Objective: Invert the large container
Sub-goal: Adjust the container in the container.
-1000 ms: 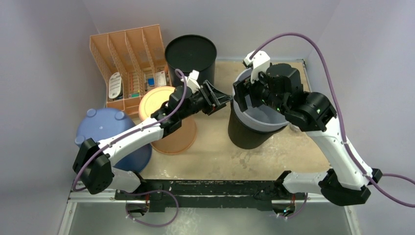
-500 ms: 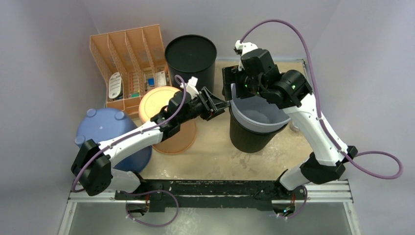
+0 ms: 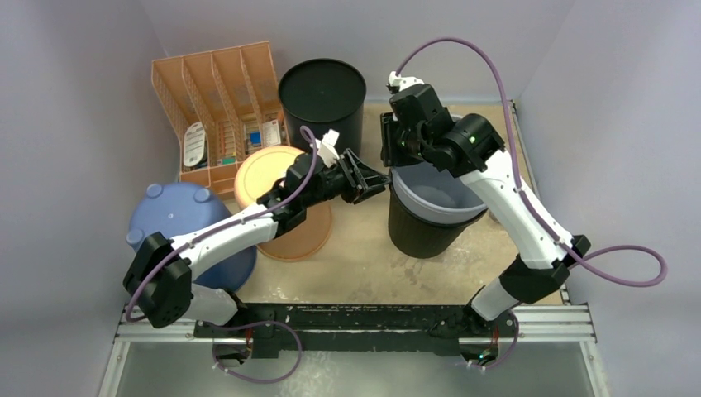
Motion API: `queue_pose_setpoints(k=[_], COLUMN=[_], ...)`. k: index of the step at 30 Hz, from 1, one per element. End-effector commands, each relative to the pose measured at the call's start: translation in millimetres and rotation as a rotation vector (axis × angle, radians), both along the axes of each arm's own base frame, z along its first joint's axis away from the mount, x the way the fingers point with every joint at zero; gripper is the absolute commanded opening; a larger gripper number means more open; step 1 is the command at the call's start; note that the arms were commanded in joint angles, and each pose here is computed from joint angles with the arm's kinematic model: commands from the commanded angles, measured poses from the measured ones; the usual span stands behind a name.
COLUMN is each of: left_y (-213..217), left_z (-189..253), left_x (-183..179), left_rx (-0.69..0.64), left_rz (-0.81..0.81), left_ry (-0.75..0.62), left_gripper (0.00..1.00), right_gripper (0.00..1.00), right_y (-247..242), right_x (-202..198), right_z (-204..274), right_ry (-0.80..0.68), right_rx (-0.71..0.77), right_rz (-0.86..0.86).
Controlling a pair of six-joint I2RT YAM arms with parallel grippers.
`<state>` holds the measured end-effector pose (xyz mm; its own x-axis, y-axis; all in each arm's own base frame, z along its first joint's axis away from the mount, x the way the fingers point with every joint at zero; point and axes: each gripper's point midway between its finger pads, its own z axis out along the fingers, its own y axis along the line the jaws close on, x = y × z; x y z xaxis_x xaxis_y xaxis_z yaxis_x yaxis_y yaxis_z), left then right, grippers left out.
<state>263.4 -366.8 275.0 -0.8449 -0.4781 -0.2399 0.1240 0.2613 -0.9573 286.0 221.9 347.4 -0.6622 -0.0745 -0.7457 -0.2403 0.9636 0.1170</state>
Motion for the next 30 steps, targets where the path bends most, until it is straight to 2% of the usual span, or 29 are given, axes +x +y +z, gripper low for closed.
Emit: queue_pose_setpoints(k=[1, 7, 9, 11, 12, 20, 21, 25, 30], left_y=[-15, -18, -20, -22, -23, -36, -33, -22, -11], left_z=[16, 9, 12, -2, -10, 10, 14, 31, 42], left_x=[-10, -9, -7, -1, 3, 2, 1, 5, 14], left_rx=[-0.062, -0.052, -0.050, 0.031, 0.072, -0.021, -0.026, -0.015, -0.055], left_rz=[-0.076, -0.080, -0.082, -0.067, -0.058, -0.103, -0.102, -0.040, 0.043], left_ry=[-0.031, -0.016, -0.024, 0.005, 0.029, 0.019, 0.008, -0.034, -0.060], left_gripper=[0.43, 0.30, 0.23, 0.02, 0.00, 0.00, 0.03, 0.32, 0.42], right_gripper=[0.32, 0.01, 0.00, 0.00, 0.00, 0.00, 0.00, 0.00, 0.00], right_y=[3, 6, 7, 7, 10, -2, -4, -15, -14], right_x=[7, 8, 8, 7, 7, 11, 10, 11, 13], right_z=[0, -3, -4, -1, 2, 20, 17, 5, 8], right_ry=[-0.019, -0.011, -0.011, -0.015, -0.027, -0.073, -0.065, -0.054, -0.066], right_rx=[-0.001, -0.006, -0.002, 0.005, 0.014, -0.027, -0.040, -0.093, -0.085], right_rz=[-0.011, 0.001, 0.005, 0.013, 0.029, 0.010, 0.007, -0.034, -0.033])
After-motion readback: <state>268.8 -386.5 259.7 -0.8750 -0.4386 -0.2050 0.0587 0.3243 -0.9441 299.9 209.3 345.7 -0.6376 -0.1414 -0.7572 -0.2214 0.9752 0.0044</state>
